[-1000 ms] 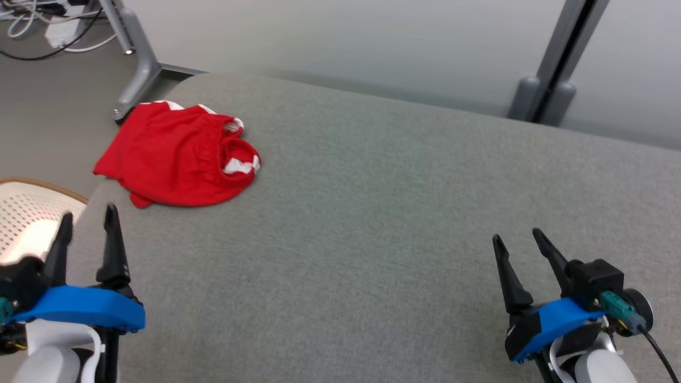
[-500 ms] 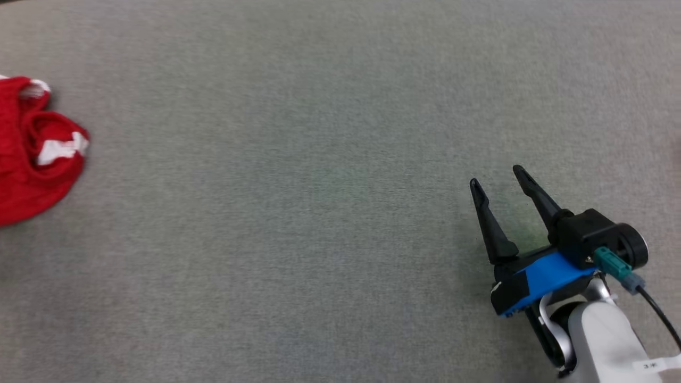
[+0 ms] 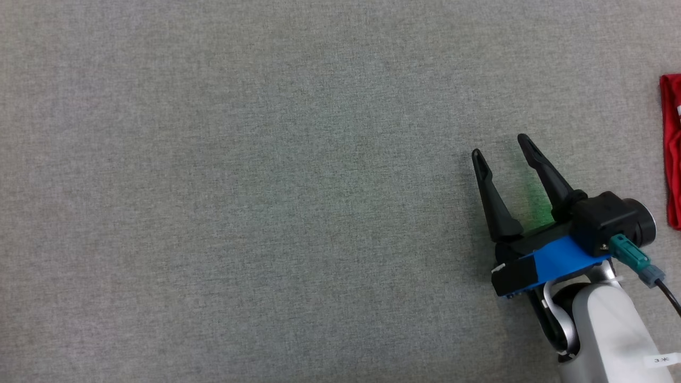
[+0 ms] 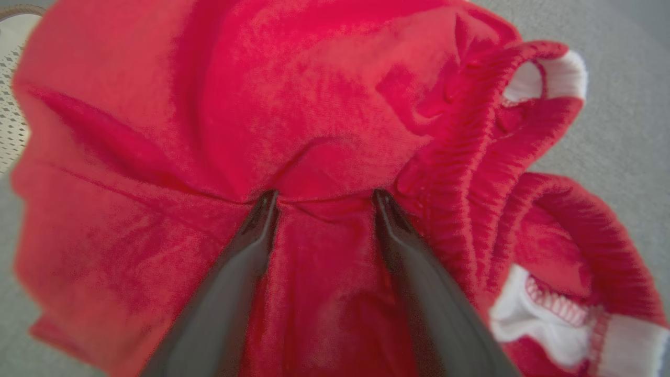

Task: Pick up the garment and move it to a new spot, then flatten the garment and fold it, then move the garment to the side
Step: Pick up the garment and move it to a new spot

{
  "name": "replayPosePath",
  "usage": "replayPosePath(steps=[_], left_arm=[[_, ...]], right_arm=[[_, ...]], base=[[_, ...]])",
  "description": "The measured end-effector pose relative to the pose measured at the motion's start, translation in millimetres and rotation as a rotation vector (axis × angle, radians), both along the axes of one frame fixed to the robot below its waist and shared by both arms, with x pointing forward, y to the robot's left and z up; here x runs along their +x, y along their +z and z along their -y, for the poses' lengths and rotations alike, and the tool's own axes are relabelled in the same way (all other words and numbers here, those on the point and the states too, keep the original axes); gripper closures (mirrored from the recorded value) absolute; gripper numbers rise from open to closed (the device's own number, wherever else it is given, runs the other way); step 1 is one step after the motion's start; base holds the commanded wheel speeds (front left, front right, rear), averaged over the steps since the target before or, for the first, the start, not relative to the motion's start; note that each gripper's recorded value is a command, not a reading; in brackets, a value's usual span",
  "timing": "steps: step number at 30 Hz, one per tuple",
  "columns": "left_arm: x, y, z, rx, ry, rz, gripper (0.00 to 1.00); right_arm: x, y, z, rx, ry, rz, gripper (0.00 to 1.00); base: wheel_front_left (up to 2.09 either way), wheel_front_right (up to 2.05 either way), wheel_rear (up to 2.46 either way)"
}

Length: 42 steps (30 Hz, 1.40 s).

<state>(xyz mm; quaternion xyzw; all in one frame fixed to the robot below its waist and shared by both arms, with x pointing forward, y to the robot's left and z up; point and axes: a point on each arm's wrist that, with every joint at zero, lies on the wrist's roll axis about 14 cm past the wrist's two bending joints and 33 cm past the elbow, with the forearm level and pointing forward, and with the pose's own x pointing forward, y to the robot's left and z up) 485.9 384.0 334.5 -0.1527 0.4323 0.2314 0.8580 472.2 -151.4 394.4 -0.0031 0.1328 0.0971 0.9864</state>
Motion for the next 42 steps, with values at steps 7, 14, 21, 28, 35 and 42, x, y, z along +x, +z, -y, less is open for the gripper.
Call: replayPosePath(steps=[7, 14, 21, 28, 35, 42], left_arm=[[8.2, 19.5, 5.1, 0.039, -0.054, 0.068, 1.00], [25.6, 108.5, 5.3, 0.131, -0.167, 0.290, 1.00], [48.5, 240.0, 61.5, 0.184, -0.383, 0.591, 1.00], [45.2, 317.3, 198.2, 0.079, -0.725, 0.779, 1.00], [6.8, 319.6, 336.3, -0.136, -1.069, 0.807, 1.00], [-51.9, 223.7, 438.4, -0.410, -1.296, 0.577, 1.00]], right_arm=[[2.8, 13.5, -0.5, 0.029, -0.015, 0.041, 0.00], [-3.8, 45.7, -18.7, 0.075, 0.017, 0.109, 0.00], [-22.8, 84.5, -18.4, 0.108, 0.002, 0.192, 0.00], [-47.9, 105.6, 2.3, 0.110, -0.059, 0.236, 0.00], [-69.8, 116.0, 39.1, 0.088, -0.161, 0.255, 0.00], [-95.6, 117.0, 83.4, 0.070, -0.294, 0.254, 0.00]], base=[[0.00, 0.00, 0.00], [0.00, 0.00, 0.00], [0.00, 0.00, 0.00], [0.00, 0.00, 0.00], [0.00, 0.00, 0.00], [0.00, 0.00, 0.00]])
